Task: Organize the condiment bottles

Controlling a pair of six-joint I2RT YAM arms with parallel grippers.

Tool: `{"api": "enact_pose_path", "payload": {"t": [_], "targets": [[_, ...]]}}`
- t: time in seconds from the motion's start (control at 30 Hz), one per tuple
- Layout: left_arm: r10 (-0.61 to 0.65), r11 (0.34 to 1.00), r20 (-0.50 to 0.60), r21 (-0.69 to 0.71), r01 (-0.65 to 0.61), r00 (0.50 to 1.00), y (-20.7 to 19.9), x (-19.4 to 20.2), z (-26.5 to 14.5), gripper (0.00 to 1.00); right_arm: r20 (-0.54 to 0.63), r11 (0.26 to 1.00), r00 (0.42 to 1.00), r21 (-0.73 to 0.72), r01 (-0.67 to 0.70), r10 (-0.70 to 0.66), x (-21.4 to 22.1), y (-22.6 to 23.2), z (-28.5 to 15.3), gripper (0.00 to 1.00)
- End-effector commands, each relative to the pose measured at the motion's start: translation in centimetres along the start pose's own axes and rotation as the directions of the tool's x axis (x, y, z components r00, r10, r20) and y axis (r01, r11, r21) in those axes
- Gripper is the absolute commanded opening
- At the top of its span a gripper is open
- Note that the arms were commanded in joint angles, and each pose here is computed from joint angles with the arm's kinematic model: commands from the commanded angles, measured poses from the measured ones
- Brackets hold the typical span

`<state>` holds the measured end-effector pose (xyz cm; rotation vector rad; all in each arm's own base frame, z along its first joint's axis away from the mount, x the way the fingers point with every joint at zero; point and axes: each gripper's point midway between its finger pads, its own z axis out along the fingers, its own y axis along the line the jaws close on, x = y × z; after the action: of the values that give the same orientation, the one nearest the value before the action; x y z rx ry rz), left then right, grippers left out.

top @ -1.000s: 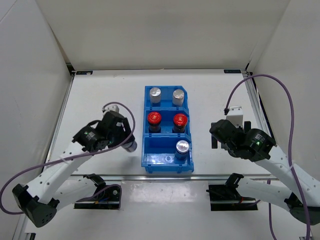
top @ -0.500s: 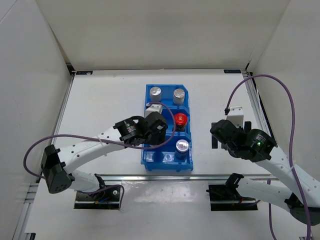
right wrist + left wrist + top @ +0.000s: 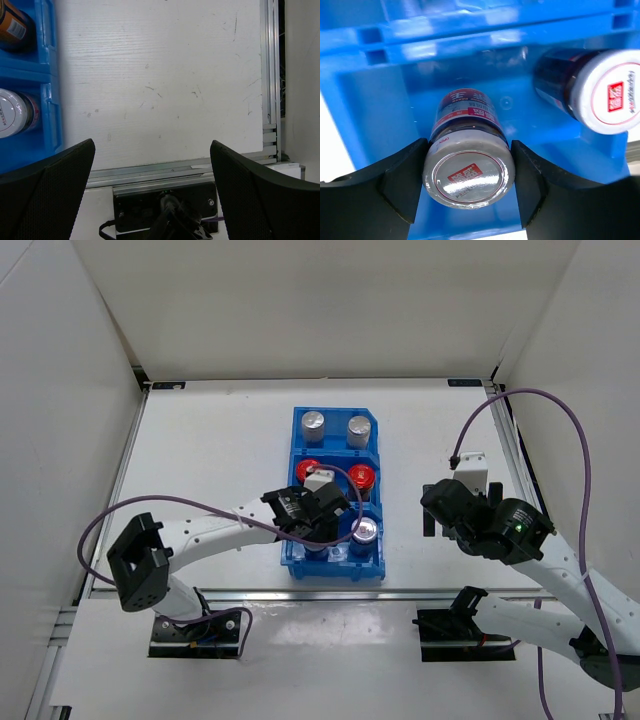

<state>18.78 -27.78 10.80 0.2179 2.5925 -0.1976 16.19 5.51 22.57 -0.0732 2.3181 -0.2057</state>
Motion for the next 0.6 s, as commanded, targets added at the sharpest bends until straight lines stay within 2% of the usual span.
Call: {"api": "enact_pose_path", "payload": {"t": [0.0,0.1,0.2,0.23,0.37,0.47,0.57], "targets": [[-0.048,0.998,0.063,0.054,0.045,0.997,-1.7,-1.6,-0.6,0.28,0.015,1.0,1.0,0.003,-0.012,0.012,-0.2,0.0,0.0,0.99],[-0.039,0.999,0.055,0.03,0.037,0.998,-1.6,-1.3,0.2,0.39,0.015,1.0,1.0,0.003,-0.012,0.012,-0.2,0.0,0.0,0.99],[-0.045,0.999,0.068,0.008,0.044,0.997,-1.1,-1.3,0.4,0.67,0.015,1.0,1.0,0.003,-0.012,0.012,-0.2,0.0,0.0,0.99],[-0.041,0.999,0.063,0.001,0.041,0.997,-0.9,-1.0,0.6,0.82,0.015,1.0,1.0,0.003,-0.012,0.012,-0.2,0.0,0.0,0.99],[-0.043,0.999,0.092,-0.018,0.044,0.995,-0.1,-1.6,-0.2,1.0,0.015,1.0,1.0,0.003,-0.002,0.002,-0.2,0.0,0.0,0.99],[-0.037,0.999,0.127,0.007,0.036,0.991,0.2,-2.5,-1.7,1.0,0.015,1.0,1.0,-0.01,0.001,-0.001,-0.3,0.2,0.0,0.99],[-0.005,0.997,0.236,0.076,-0.013,0.972,0.2,-5.6,-6.2,1.0,0.009,0.999,0.999,-0.038,0.033,-0.033,-0.4,0.9,0.1,0.99]]}}
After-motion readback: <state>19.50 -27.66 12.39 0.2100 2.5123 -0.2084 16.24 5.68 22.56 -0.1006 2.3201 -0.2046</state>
